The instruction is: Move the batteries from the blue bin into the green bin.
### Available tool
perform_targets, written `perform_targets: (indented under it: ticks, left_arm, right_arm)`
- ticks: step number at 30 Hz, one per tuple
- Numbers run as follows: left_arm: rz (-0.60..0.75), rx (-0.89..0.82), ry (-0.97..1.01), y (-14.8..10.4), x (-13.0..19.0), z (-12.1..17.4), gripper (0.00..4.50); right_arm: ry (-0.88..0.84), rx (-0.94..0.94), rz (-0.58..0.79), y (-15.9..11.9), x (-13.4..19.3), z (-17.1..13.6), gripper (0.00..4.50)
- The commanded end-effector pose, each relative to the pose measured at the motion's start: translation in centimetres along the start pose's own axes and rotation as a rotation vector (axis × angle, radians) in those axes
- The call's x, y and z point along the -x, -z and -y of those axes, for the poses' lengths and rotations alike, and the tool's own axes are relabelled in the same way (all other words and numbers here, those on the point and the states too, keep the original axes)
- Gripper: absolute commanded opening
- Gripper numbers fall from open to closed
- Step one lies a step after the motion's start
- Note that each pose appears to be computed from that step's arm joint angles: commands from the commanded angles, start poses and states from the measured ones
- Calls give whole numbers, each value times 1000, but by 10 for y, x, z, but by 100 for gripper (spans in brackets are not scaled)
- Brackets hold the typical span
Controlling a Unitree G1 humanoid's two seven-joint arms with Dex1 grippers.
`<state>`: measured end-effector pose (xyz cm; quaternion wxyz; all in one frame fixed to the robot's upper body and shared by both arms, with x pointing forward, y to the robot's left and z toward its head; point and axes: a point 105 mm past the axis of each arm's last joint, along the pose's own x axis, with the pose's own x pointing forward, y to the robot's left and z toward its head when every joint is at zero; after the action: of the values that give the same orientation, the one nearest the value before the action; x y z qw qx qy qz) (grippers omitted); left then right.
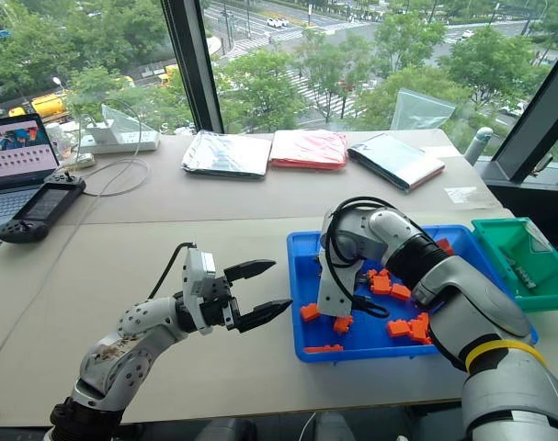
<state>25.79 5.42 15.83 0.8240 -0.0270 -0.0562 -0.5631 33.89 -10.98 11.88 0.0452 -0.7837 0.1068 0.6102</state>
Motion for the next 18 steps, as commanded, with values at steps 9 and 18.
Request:
perform_targets:
  ticks: [9,18]
  left_arm:
    - [32,-22,37,-10,-5,2,450]
    - [26,-19,47,-9,-6,4,450]
  right_arm:
    - [224,-336,79,21,39,-4,148]
    - [720,-1099,59,57,106,-76,148]
